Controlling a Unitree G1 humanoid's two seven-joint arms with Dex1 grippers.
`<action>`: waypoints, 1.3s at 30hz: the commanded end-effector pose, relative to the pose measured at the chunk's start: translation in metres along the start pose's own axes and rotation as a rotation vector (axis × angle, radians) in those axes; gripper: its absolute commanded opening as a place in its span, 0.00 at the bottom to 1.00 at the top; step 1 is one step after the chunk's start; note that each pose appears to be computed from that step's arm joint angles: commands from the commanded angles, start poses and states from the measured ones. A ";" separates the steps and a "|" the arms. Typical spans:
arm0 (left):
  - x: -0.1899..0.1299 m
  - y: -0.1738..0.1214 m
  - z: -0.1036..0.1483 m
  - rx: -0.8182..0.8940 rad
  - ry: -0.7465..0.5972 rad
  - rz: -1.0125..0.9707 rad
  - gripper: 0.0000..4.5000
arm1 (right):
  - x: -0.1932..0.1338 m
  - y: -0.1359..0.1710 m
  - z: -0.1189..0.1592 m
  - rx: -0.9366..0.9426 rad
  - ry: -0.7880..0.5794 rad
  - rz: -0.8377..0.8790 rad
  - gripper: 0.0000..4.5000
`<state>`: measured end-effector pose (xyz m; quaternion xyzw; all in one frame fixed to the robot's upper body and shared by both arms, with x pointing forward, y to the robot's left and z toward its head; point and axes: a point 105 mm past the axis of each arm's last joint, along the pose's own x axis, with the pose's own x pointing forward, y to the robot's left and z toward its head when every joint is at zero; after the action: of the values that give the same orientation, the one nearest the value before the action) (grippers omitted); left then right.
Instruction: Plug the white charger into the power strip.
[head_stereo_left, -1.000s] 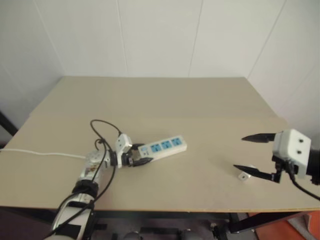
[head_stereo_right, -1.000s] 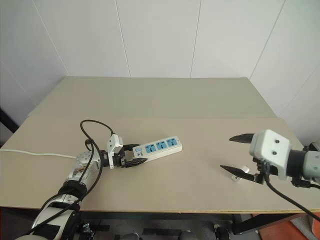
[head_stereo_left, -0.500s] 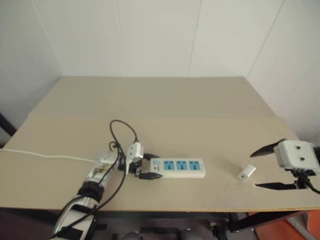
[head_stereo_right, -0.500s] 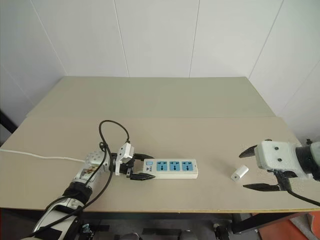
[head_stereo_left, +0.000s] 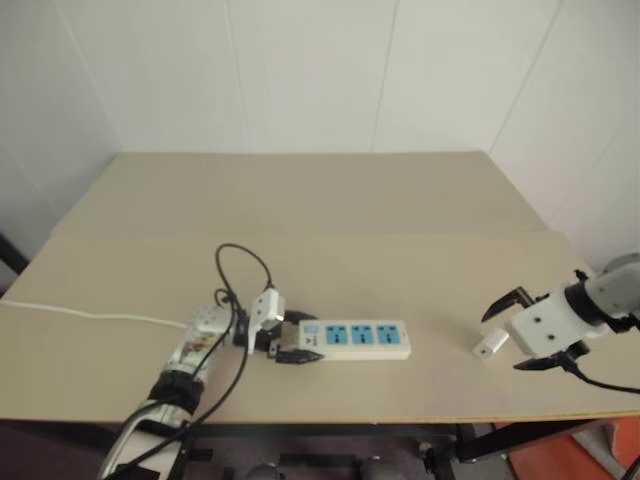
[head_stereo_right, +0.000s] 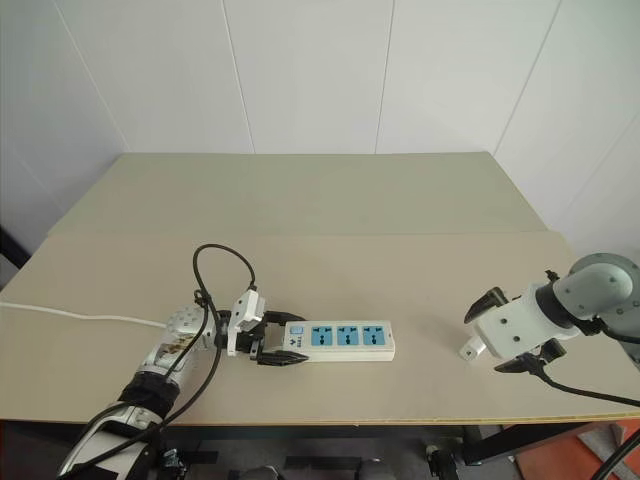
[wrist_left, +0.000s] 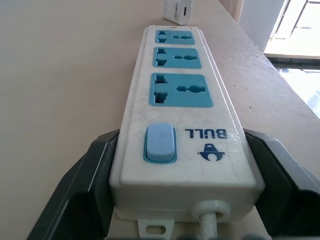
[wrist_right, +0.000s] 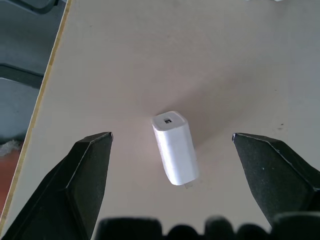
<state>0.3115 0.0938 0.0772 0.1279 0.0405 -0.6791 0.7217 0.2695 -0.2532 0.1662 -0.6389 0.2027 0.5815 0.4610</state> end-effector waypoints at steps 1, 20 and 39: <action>-0.005 -0.002 -0.001 0.008 0.027 0.010 0.73 | -0.005 -0.005 -0.004 -0.059 0.041 0.035 1.00; -0.017 -0.013 0.002 0.033 0.055 0.038 0.73 | 0.024 -0.022 -0.009 -0.125 0.036 0.180 1.00; -0.021 -0.025 -0.002 0.011 0.077 0.075 0.73 | 0.046 -0.025 -0.017 -0.113 0.036 0.284 1.00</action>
<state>0.2883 0.1111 0.0803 0.1483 0.0478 -0.6463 0.7470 0.3130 -0.2382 0.1227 -0.6382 0.2590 0.6362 0.3476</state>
